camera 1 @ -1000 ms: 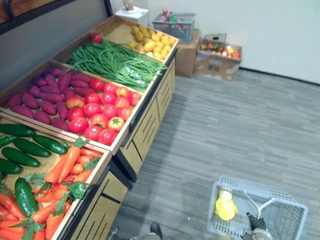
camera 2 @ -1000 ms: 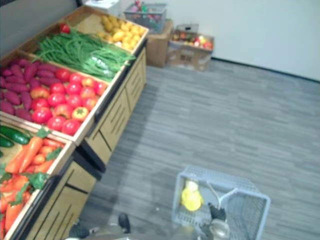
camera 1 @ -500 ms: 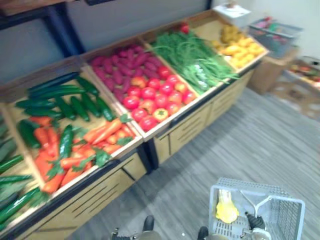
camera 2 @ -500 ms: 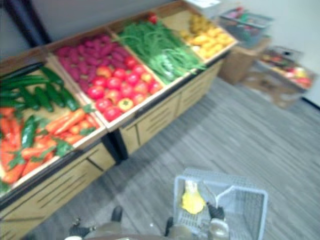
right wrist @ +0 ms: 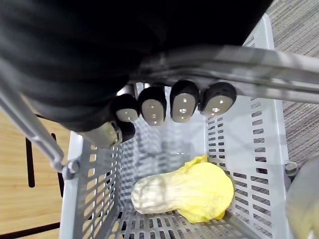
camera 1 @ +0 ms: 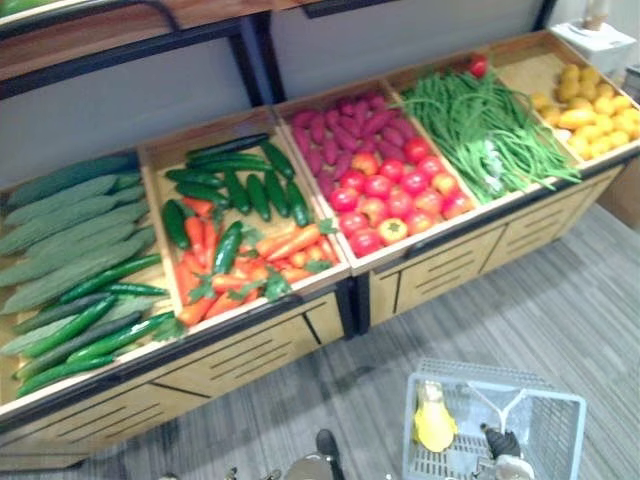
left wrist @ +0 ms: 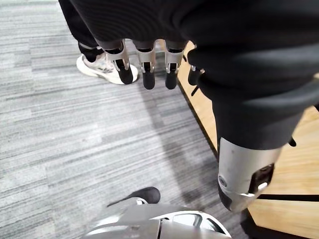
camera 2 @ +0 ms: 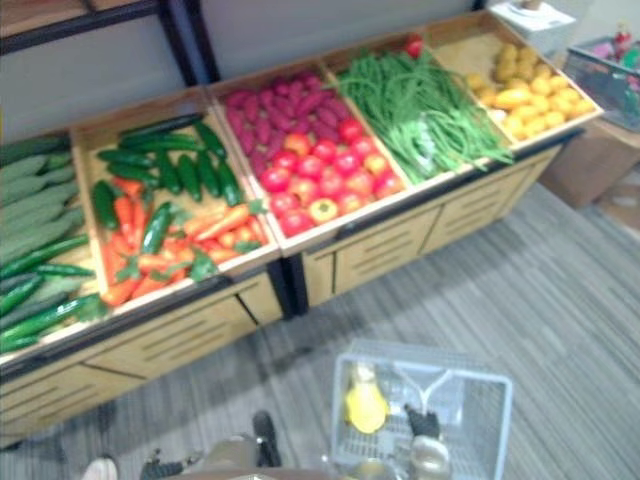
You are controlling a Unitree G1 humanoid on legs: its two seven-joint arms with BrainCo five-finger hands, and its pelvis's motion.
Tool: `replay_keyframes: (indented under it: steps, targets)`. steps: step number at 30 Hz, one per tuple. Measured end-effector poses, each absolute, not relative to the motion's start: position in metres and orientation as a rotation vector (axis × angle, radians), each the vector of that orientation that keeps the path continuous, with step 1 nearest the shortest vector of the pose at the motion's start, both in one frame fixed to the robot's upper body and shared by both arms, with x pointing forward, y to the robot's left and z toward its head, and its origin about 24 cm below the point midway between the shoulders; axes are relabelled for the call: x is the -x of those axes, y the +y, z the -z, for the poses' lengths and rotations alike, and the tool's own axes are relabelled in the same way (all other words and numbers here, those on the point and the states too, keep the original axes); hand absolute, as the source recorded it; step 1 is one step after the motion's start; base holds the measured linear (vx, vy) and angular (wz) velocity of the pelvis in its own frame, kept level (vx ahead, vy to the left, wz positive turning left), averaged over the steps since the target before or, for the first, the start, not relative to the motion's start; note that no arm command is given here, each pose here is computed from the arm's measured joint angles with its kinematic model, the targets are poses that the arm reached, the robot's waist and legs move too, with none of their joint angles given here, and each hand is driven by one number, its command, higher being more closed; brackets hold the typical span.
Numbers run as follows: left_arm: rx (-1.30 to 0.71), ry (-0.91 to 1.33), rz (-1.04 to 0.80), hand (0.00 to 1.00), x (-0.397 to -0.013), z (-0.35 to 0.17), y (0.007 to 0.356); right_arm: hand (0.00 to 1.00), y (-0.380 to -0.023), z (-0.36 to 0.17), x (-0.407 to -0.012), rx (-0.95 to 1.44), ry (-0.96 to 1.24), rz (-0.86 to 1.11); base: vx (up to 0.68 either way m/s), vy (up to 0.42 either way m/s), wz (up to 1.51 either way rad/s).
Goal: Pick vegetable in the basket
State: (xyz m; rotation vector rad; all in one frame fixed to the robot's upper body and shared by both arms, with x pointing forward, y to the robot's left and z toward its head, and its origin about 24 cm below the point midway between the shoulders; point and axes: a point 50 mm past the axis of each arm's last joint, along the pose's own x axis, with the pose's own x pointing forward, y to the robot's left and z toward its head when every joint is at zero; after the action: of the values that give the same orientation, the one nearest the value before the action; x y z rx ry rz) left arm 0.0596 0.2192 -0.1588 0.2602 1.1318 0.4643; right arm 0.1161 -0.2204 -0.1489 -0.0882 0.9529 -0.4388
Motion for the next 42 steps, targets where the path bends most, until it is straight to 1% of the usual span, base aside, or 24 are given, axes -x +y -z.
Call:
replay_keyframes:
  steps: [2, 11, 12, 13, 15, 18, 22, 26, 31, 37, 42]
  targets:
    - [-0.301, 1.13, -0.441, 0.0, -0.06, 0.158, 0.226, 1.0, -0.218, 0.151, -0.116, 0.062, 0.963, 0.444, -0.04, 0.167, 0.46]
    - [-0.356, 1.156, -0.361, 0.0, -0.055, 0.16, 0.224, 1.0, -0.218, 0.152, -0.112, 0.051, 0.987, 0.453, 0.03, 0.037, 0.19]
    - [-0.373, 1.144, -0.34, 0.0, -0.061, 0.159, 0.224, 1.0, -0.218, 0.152, -0.113, 0.036, 0.983, 0.465, 0.05, 0.018, -0.07]
    - [-0.443, 1.055, -0.245, 0.0, -0.091, 0.153, 0.224, 1.0, -0.206, 0.143, -0.126, -0.015, 0.87, 0.443, 0.03, -0.114, -0.11]
    - [-0.448, 1.048, -0.251, 0.0, -0.094, 0.152, 0.227, 1.0, -0.206, 0.144, -0.124, -0.014, 0.884, 0.445, 0.0, -0.272, -0.03]
    - [-0.415, 1.06, -0.24, 0.0, -0.092, 0.156, 0.215, 1.0, -0.219, 0.142, -0.122, 0.015, 0.883, 0.461, 0.01, -0.206, -0.11]
    - [-0.389, 1.078, -0.27, 0.0, -0.087, 0.157, 0.216, 1.0, -0.22, 0.143, -0.12, 0.018, 0.893, 0.461, 0.0, -0.089, -0.17]
    - [-0.36, 1.096, -0.329, 0.0, -0.081, 0.157, 0.225, 1.0, -0.218, 0.15, -0.108, -0.008, 0.944, 0.461, 0.01, -0.031, 0.03]
    - [-0.338, 1.156, -0.398, 0.0, -0.061, 0.158, 0.236, 1.0, -0.215, 0.158, -0.093, -0.023, 1.025, 0.456, 0.01, -0.01, 0.19]
    - [-0.313, 1.158, -0.427, 0.0, -0.059, 0.158, 0.238, 1.0, -0.223, 0.157, -0.091, -0.002, 1.033, 0.466, -0.06, 0.0, 0.34]
    - [-0.295, 1.178, -0.469, 0.0, -0.05, 0.158, 0.242, 1.0, -0.228, 0.155, -0.099, 0.02, 1.027, 0.455, -0.09, 0.016, 0.19]
